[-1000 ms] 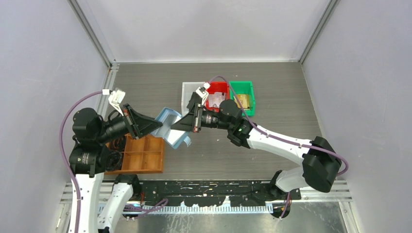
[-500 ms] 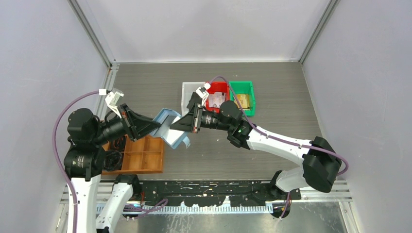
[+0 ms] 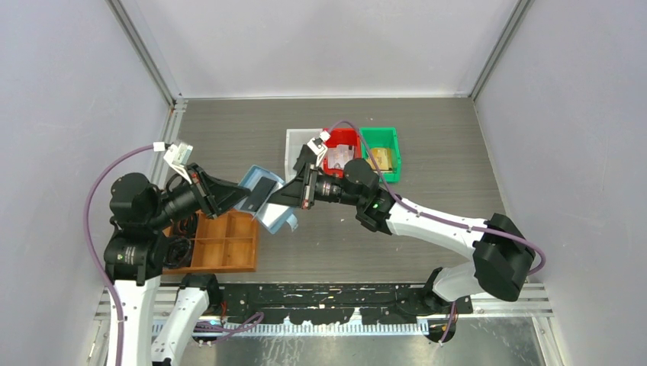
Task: Take the credit cards out of the card holder
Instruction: Remove the credit card from the card holder.
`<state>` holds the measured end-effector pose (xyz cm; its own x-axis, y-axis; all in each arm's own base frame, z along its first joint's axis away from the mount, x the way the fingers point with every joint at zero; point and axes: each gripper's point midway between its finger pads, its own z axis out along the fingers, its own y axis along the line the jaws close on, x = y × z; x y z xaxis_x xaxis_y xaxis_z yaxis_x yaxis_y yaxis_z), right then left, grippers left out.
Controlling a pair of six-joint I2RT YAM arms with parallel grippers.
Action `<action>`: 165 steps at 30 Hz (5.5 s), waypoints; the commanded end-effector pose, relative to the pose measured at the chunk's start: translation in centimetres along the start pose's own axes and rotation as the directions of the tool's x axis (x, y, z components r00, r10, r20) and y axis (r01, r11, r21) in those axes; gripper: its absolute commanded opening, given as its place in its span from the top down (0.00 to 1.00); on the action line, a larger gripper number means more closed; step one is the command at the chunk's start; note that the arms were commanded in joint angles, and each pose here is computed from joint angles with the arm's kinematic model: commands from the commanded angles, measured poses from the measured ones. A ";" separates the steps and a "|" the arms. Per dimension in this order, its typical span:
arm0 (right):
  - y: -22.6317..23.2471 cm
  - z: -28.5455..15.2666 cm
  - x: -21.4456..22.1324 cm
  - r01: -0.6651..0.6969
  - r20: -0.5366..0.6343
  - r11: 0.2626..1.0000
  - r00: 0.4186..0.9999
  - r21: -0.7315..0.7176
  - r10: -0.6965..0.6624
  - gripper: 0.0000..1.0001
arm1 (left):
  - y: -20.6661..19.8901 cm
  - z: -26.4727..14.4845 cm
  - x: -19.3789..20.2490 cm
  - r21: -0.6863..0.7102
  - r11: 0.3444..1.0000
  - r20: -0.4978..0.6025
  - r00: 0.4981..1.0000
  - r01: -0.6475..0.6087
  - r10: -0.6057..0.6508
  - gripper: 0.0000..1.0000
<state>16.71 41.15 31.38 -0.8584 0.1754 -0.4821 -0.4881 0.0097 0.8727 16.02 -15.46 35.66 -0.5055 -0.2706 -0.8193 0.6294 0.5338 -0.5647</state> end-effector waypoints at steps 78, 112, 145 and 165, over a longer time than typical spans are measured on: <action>11.7 -3.0 -2.6 0.309 -0.054 0.914 0.941 -0.262 -0.333 0.27 | -5.6 -0.8 -0.4 0.256 0.956 -0.091 0.988 0.146 -0.126 1.00; 9.0 -2.6 -1.1 0.377 -0.172 0.920 0.904 -0.107 -0.391 0.49 | -3.7 -0.8 2.5 0.221 0.969 -0.200 0.978 0.110 -0.065 1.00; 7.6 -1.9 -0.1 0.066 -0.018 0.988 0.997 -0.142 -0.070 0.51 | -2.6 1.0 -0.9 0.157 0.947 -0.084 0.960 0.279 -0.268 1.00; 9.2 -0.5 -1.2 0.022 0.001 0.969 1.000 -0.246 -0.022 0.68 | -5.5 -0.2 -0.5 0.265 0.905 -0.173 0.940 0.333 -0.295 0.97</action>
<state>12.85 40.43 36.52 -0.8657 0.1080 -0.4887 -0.4996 -0.1284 0.8567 15.17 -17.69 37.35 -0.7743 -0.3411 -0.5330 0.4691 0.2560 -0.8452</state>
